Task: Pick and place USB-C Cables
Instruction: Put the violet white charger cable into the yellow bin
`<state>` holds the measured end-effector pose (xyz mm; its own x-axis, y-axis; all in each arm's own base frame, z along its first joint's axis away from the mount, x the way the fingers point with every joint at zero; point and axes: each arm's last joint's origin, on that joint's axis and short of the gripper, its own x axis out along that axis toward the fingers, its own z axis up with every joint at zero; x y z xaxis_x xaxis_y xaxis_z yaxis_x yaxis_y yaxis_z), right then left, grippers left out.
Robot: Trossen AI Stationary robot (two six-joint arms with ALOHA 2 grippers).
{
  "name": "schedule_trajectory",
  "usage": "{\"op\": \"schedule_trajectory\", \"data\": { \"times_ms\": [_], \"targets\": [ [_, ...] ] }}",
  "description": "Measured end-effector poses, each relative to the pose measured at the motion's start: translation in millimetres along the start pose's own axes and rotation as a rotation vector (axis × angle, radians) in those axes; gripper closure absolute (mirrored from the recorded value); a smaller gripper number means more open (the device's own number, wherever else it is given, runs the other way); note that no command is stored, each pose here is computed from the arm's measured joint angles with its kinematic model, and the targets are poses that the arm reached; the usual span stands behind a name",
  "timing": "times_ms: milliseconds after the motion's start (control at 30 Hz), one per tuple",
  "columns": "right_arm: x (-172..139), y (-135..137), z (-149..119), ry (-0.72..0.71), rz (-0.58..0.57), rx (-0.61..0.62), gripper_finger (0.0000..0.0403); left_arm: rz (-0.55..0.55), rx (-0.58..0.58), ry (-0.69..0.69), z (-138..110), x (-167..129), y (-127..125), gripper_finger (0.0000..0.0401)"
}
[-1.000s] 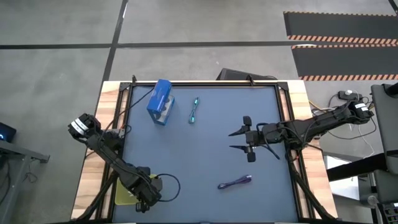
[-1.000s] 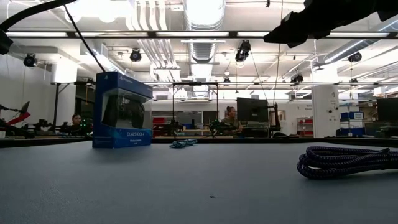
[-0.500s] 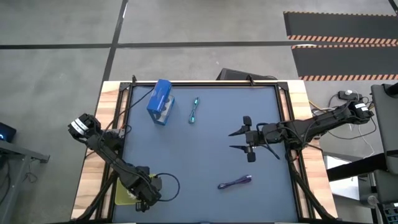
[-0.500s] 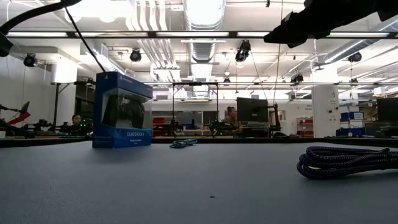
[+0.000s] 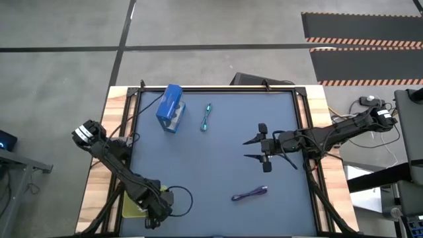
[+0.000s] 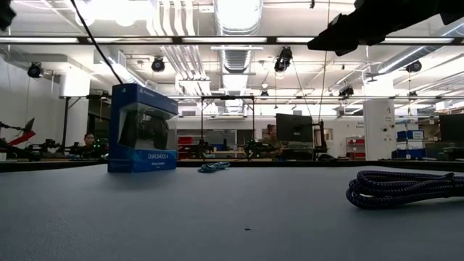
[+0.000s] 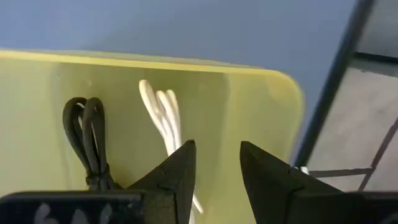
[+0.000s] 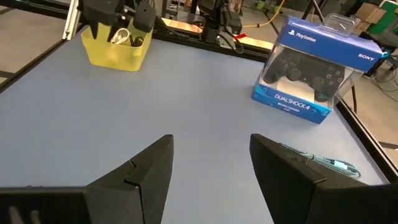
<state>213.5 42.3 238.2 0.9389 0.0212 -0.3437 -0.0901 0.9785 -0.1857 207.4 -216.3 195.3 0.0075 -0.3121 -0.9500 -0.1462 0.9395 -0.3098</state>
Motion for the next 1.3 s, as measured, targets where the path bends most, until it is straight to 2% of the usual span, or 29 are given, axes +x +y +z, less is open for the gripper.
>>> {"op": "schedule_trajectory", "data": {
  "times_ms": [100,233,367,567,700,800,900,1000,1100,1300],
  "targets": [
    [0.0,0.0,0.2,-0.002,0.000,0.001,0.0197,0.018,-0.024,0.011,0.0,-10.3,1.5,0.0292],
    [0.0,-0.3,2.1,-0.022,-0.003,0.004,0.0197,0.034,-0.136,0.017,-0.9,-25.9,2.0,0.0292],
    [-0.1,-0.7,5.1,-0.052,-0.006,0.025,0.0197,-0.022,-0.220,-0.025,1.1,-45.2,-1.5,0.0292],
    [-0.5,1.6,5.9,-0.059,0.009,0.122,0.0197,0.003,-0.263,-0.243,10.7,-68.3,0.1,0.0292],
    [-1.9,9.4,4.7,-0.040,0.050,0.149,0.0197,0.100,-0.190,-0.425,20.3,-80.3,8.0,0.0293],
    [-2.8,13.9,4.1,-0.031,0.070,0.143,0.0197,0.261,-0.137,-0.624,33.2,-89.6,17.7,0.0293],
    [-3.1,14.9,4.4,-0.032,0.075,0.170,0.0197,0.414,-0.130,-0.766,47.2,-96.5,31.3,0.0293],
    [-3.1,15.2,2.6,-0.013,0.076,0.193,0.0197,0.520,-0.145,-0.815,62.9,-98.6,46.6,0.0293],
    [-0.6,16.1,-1.7,0.025,0.071,0.186,0.0197,0.578,-0.146,-0.826,81.7,-96.0,62.3,0.0293],
    [9.2,19.4,-10.2,0.087,0.068,0.191,0.0197,0.592,-0.220,-0.886,113.5,-86.5,95.3,0.0293]
  ]
}}
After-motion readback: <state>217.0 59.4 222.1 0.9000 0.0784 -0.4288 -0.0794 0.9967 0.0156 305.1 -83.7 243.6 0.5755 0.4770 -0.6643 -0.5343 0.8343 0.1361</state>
